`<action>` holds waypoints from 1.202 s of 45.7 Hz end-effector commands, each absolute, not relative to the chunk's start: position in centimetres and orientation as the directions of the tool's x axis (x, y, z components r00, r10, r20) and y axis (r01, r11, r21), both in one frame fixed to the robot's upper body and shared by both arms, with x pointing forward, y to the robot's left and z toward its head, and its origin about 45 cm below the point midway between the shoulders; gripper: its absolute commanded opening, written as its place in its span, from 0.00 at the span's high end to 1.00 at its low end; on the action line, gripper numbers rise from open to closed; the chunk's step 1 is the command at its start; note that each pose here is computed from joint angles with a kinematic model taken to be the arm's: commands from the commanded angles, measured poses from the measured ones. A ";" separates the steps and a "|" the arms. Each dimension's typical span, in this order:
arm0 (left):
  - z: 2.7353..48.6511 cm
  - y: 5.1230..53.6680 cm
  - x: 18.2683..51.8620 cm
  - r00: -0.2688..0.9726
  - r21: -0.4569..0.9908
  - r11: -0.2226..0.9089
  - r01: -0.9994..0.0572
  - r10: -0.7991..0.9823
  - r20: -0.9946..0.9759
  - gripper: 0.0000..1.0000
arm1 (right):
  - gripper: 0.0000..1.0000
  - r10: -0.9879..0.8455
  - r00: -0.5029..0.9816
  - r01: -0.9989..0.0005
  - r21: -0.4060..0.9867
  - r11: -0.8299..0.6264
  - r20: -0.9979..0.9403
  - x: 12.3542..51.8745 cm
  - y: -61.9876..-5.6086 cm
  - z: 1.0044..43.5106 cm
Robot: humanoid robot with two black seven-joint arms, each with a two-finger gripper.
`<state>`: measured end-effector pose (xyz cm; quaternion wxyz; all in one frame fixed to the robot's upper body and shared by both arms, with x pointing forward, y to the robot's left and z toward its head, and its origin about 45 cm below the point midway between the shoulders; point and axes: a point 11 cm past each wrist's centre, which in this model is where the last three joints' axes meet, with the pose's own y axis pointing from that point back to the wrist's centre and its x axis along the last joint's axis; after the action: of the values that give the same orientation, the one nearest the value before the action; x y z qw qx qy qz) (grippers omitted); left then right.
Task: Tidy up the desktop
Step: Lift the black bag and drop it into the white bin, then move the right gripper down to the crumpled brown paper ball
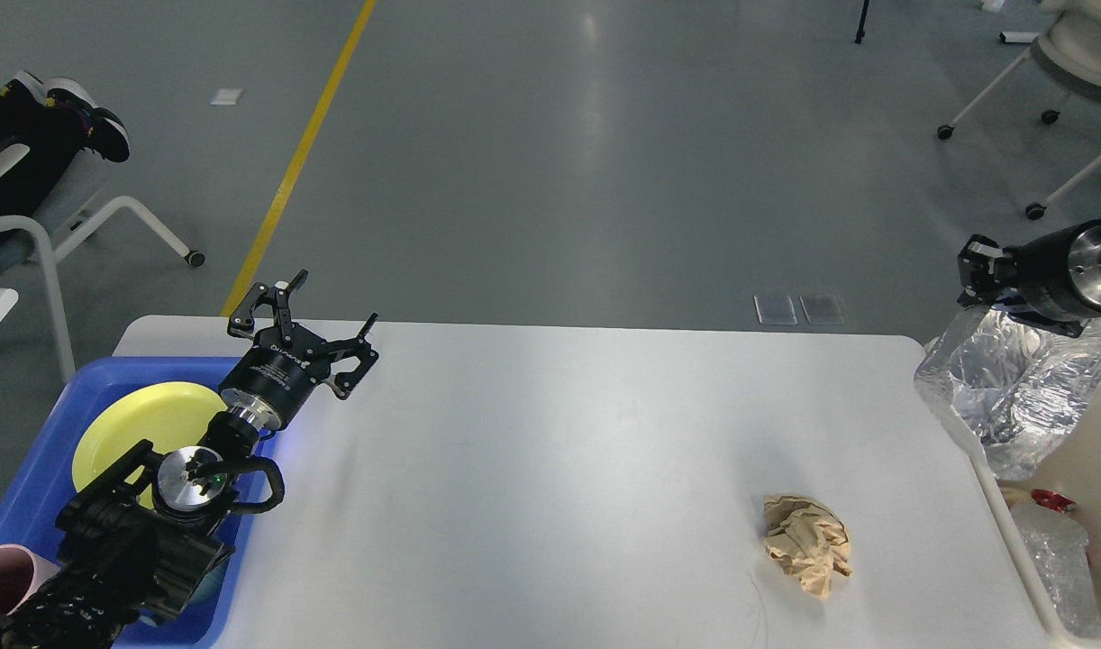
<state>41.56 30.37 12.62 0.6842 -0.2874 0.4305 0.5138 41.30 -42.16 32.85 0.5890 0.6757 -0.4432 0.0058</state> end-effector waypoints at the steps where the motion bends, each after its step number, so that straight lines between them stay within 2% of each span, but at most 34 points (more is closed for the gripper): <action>1: 12.6 30.4 41.6 0.101 0.049 0.306 -0.951 0.455 -0.885 0.04 | 1.00 -0.609 0.522 -0.709 0.701 0.080 0.597 42.7 -42.2 38.3; 10: 12.6 30.4 41.6 0.101 0.049 0.306 -0.951 0.455 -0.885 0.04 | 1.00 -0.627 0.440 -0.777 0.623 0.094 0.643 43.4 -43.0 42.1; 14: 12.6 30.4 41.6 0.101 0.050 0.308 -0.950 0.456 -0.884 0.04 | 1.00 -0.633 0.353 -0.806 0.568 0.168 0.689 43.7 -45.1 42.8; 19: 12.6 30.4 41.6 0.101 0.049 0.306 -0.951 0.455 -0.885 0.04 | 1.00 -0.608 0.238 -0.777 0.524 0.350 0.758 42.9 -49.8 38.4; 26: 12.6 30.4 41.6 0.101 0.050 0.308 -0.950 0.456 -0.884 0.04 | 1.00 -0.535 0.180 -0.705 0.488 0.515 0.826 41.2 -55.3 34.0; 40: 12.6 30.4 41.6 0.101 0.049 0.306 -0.951 0.455 -0.885 0.04 | 1.00 -0.505 0.288 -0.574 0.569 0.589 0.814 37.1 -58.3 21.9; 41: 12.6 30.4 41.6 0.101 0.049 0.306 -0.951 0.455 -0.885 0.04 | 0.92 -0.494 0.295 -0.572 0.565 0.594 0.818 37.1 -58.3 21.4; 45: 12.6 30.4 41.6 0.101 0.049 0.306 -0.951 0.455 -0.885 0.04 | 0.16 -0.436 0.296 -0.580 0.522 0.625 0.850 37.4 -58.9 20.5; 46: 12.6 30.4 41.6 0.101 0.050 0.308 -0.950 0.456 -0.884 0.04 | 0.02 -0.422 0.295 -0.582 0.512 0.632 0.857 37.4 -59.1 20.3; 55: 12.6 30.4 41.6 0.101 0.049 0.306 -0.951 0.455 -0.885 0.04 | 0.00 -0.390 0.323 -0.575 0.506 0.642 0.862 36.7 -59.0 18.3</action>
<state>41.56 30.37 12.62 0.6842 -0.2873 0.4305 0.5137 37.22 -59.03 19.30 0.6915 0.4195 -0.5843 0.0667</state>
